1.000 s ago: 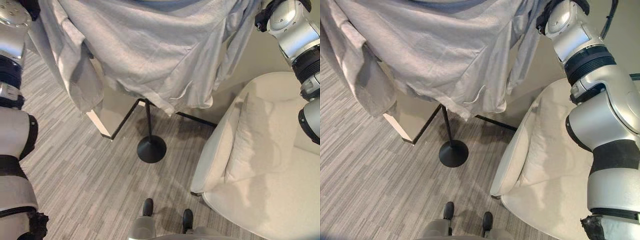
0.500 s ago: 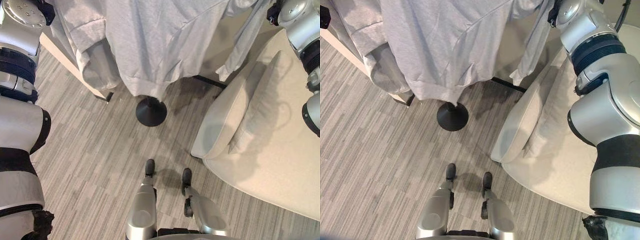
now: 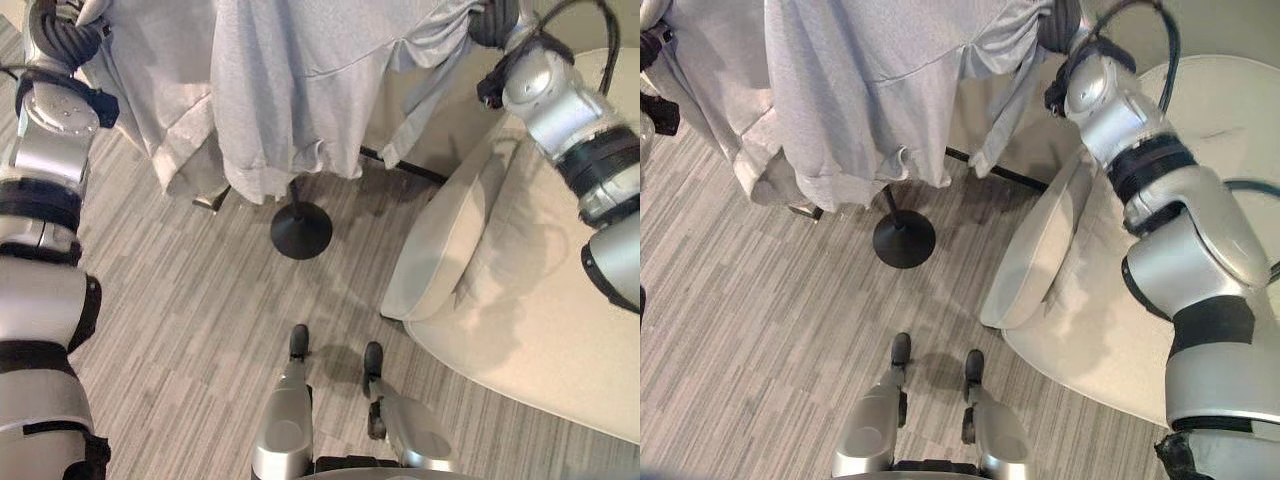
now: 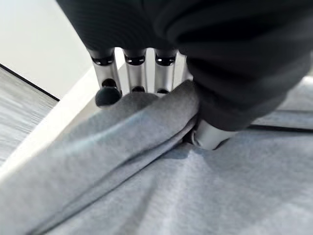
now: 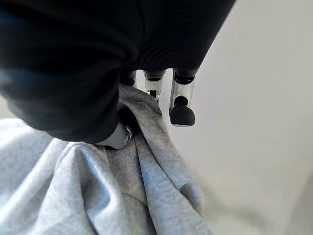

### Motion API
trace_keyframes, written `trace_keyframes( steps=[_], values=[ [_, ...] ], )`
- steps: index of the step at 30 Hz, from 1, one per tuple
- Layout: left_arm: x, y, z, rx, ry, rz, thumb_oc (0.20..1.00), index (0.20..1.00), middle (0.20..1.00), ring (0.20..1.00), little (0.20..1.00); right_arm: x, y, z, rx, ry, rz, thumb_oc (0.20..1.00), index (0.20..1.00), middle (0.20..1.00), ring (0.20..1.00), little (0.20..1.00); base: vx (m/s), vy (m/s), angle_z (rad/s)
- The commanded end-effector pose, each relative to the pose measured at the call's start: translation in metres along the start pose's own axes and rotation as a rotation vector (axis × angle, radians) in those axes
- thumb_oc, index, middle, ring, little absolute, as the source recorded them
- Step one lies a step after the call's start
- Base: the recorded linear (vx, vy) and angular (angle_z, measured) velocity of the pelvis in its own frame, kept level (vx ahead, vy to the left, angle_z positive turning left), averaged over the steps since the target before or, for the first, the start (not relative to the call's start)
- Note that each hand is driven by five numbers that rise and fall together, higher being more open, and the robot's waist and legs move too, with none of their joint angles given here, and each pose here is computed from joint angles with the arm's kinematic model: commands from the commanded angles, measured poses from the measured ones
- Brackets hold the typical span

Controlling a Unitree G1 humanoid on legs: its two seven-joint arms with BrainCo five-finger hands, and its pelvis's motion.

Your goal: Hang the clothes on the sofa on the clothes rack.

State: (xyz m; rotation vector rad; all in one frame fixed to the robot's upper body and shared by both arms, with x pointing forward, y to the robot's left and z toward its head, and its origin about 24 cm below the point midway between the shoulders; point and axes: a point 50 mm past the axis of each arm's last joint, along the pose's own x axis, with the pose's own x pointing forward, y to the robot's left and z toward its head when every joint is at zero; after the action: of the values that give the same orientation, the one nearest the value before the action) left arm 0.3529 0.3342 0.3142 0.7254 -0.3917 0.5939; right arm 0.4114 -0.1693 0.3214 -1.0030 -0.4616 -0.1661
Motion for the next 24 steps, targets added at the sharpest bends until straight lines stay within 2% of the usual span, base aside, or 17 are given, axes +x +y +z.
trace_keyframes(
  steps=[1, 5, 6, 7, 8, 12, 17, 24],
  values=[
    [0.004, 0.027, 0.001, 0.066, -0.017, 0.060, 0.200, 0.200, 0.200, 0.200, 0.200, 0.000, -0.034, -0.021, -0.126, 0.053, -0.043, 0.200, 0.200, 0.200, 0.200, 0.200, 0.03, 0.006, 0.01],
    [-0.005, 0.017, -0.011, 0.050, -0.004, 0.019, 0.213, 0.213, 0.213, 0.213, 0.213, -0.008, -0.016, -0.033, -0.079, 0.072, 0.012, 0.200, 0.200, 0.200, 0.200, 0.200, 0.01, 0.002, 0.00],
    [-0.009, 0.011, -0.014, 0.007, 0.001, 0.013, 1.000, 1.000, 1.000, 1.000, 1.000, -0.011, -0.010, -0.036, -0.044, 0.076, 0.021, 0.200, 0.200, 0.200, 0.200, 0.200, 0.00, 0.000, 0.00],
    [-0.010, 0.010, -0.014, -0.008, -0.003, 0.013, 1.000, 1.000, 1.000, 1.000, 1.000, -0.012, -0.008, -0.036, -0.026, 0.076, 0.022, 0.511, 0.511, 0.511, 0.511, 0.511, 0.00, 0.000, 0.00],
    [-0.012, 0.007, -0.014, -0.029, -0.006, 0.009, 1.000, 1.000, 1.000, 1.000, 1.000, -0.014, -0.004, -0.038, 0.003, 0.078, 0.022, 1.000, 1.000, 1.000, 1.000, 1.000, 0.00, 0.000, 0.00],
    [-0.017, 0.006, -0.013, -0.064, -0.030, 0.005, 1.000, 1.000, 1.000, 1.000, 1.000, -0.022, 0.003, -0.047, 0.055, 0.087, 0.032, 1.000, 1.000, 1.000, 1.000, 1.000, 0.00, 0.000, 0.00],
    [-0.053, 0.007, -0.041, -0.181, -0.001, 0.022, 1.000, 1.000, 1.000, 1.000, 1.000, -0.059, 0.017, -0.086, 0.211, 0.160, 0.020, 1.000, 1.000, 1.000, 1.000, 1.000, 0.06, 0.008, -0.04],
    [-0.092, 0.008, -0.070, -0.270, 0.063, 0.069, 1.000, 1.000, 1.000, 1.000, 1.000, -0.087, 0.015, -0.099, 0.269, 0.151, -0.030, 1.000, 1.000, 1.000, 1.000, 1.000, 0.04, 0.006, -0.01]
  ],
)
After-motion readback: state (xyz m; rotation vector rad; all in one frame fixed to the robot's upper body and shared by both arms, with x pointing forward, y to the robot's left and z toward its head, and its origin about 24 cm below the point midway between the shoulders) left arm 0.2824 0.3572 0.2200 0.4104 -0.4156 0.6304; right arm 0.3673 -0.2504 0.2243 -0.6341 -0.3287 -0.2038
